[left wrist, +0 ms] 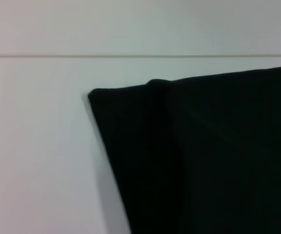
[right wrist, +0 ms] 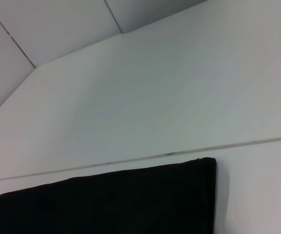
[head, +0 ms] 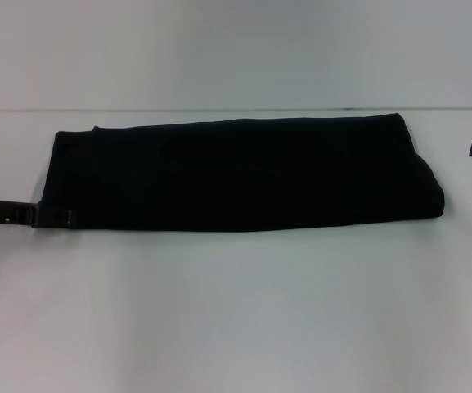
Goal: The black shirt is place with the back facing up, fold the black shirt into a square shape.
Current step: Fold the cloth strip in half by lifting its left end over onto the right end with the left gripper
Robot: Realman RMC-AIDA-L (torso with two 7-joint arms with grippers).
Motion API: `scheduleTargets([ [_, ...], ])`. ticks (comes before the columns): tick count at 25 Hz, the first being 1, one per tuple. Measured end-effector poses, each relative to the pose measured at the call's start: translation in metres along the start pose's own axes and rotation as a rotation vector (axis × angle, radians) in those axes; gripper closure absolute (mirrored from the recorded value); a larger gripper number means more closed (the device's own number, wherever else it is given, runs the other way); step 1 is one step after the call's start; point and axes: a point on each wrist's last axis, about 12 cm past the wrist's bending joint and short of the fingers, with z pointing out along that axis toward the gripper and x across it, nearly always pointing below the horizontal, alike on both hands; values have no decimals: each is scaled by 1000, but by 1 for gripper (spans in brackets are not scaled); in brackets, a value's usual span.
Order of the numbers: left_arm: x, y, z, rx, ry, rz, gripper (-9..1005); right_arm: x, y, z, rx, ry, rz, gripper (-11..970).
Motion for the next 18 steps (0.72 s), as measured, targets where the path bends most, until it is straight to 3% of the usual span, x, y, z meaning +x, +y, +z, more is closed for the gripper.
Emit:
scheduleTargets([
  [9, -3, -6, 4, 6, 14, 57, 51, 0, -1, -1, 2, -2, 2, 322],
  [18, -2, -3, 5, -15, 18, 77, 242, 0, 0, 0, 2, 2, -3, 346],
])
